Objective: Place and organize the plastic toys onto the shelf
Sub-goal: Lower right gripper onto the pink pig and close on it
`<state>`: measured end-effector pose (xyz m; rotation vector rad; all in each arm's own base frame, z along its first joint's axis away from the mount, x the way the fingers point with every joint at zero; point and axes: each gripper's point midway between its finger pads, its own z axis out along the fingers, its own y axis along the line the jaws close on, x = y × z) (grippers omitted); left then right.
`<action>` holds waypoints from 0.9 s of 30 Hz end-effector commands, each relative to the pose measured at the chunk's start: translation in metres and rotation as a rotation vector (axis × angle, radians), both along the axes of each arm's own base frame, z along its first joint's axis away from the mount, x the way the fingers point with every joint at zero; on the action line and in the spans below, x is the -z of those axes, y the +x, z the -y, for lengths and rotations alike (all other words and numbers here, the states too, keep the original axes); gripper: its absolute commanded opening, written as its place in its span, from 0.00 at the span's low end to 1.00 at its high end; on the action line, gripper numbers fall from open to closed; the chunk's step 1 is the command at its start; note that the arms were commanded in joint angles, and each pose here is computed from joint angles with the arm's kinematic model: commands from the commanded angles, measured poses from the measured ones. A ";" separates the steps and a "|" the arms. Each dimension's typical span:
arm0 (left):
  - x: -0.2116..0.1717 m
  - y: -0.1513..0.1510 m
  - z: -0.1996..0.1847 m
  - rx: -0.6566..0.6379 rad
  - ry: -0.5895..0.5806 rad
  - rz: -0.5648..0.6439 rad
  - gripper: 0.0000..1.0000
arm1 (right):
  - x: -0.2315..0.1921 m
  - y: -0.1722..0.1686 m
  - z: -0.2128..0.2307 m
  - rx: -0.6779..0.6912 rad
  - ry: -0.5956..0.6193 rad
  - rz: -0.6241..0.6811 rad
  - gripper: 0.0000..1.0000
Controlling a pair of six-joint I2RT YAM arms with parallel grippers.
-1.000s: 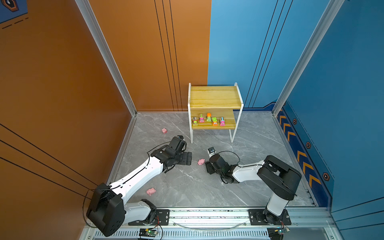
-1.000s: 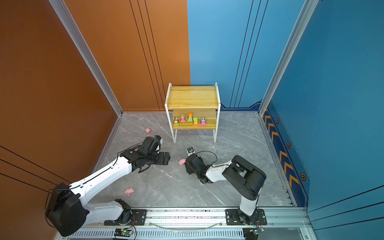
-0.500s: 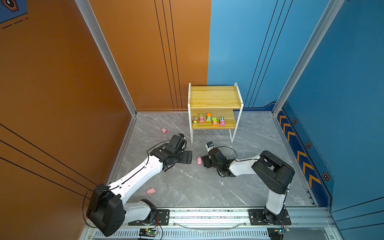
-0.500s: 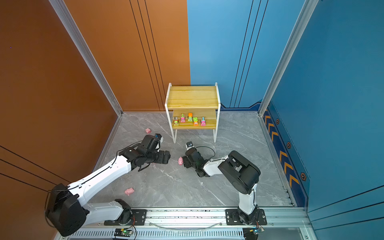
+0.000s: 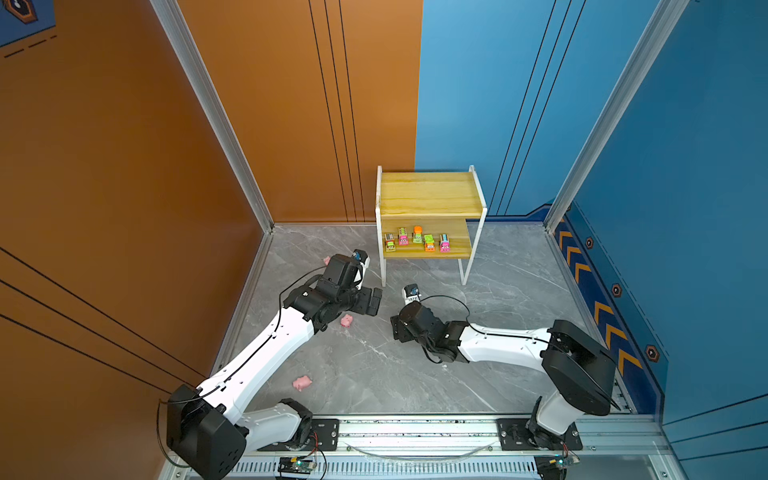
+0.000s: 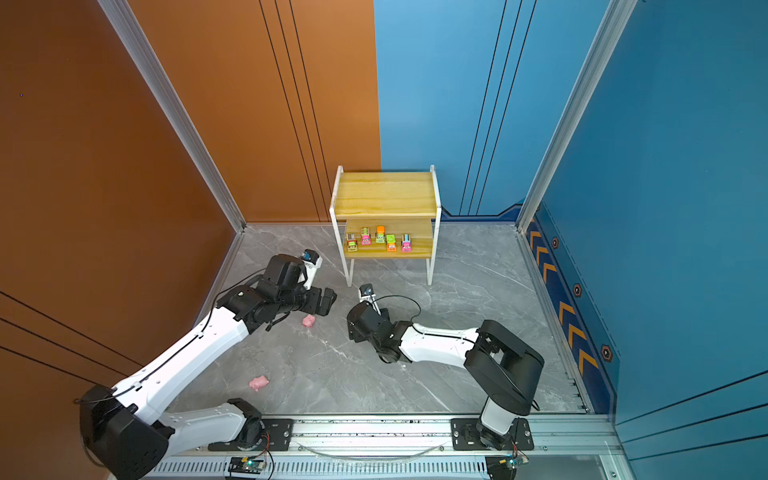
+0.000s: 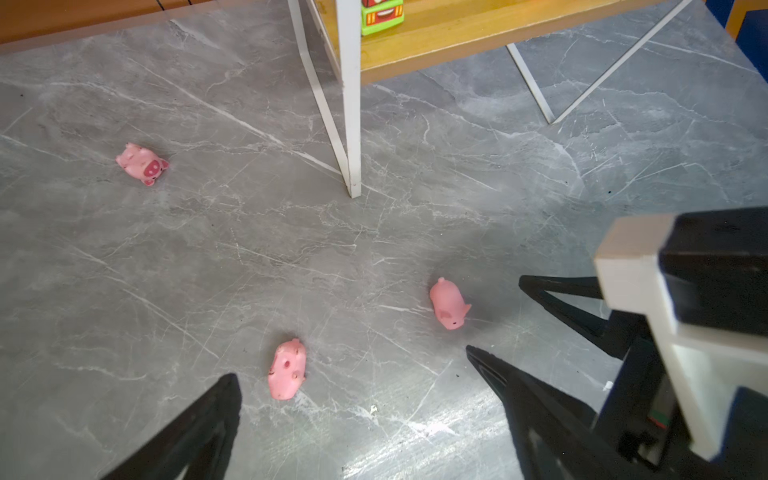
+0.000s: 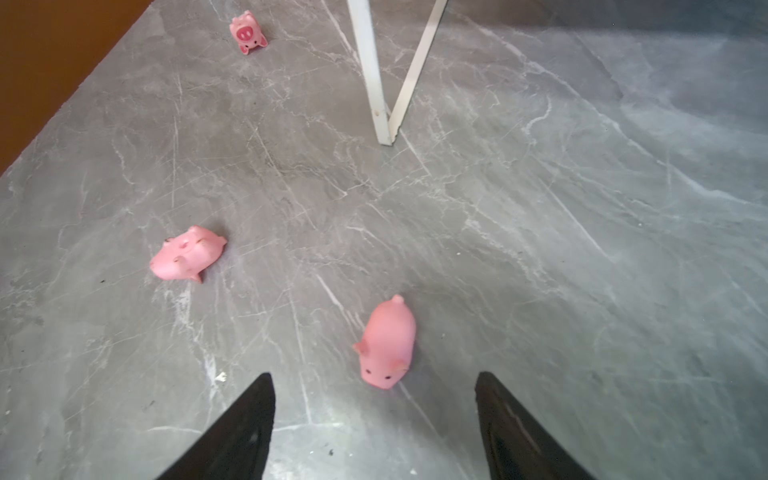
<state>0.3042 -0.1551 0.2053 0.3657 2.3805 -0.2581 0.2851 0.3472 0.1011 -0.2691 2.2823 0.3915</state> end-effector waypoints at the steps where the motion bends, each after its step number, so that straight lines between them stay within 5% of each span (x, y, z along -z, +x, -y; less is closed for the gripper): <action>1: -0.003 -0.004 -0.001 0.024 -0.019 0.015 1.00 | 0.019 0.003 0.019 0.151 -0.117 -0.045 0.74; 27: -0.003 -0.007 -0.008 -0.001 -0.084 0.007 0.98 | 0.067 0.025 -0.002 0.172 -0.218 -0.125 0.45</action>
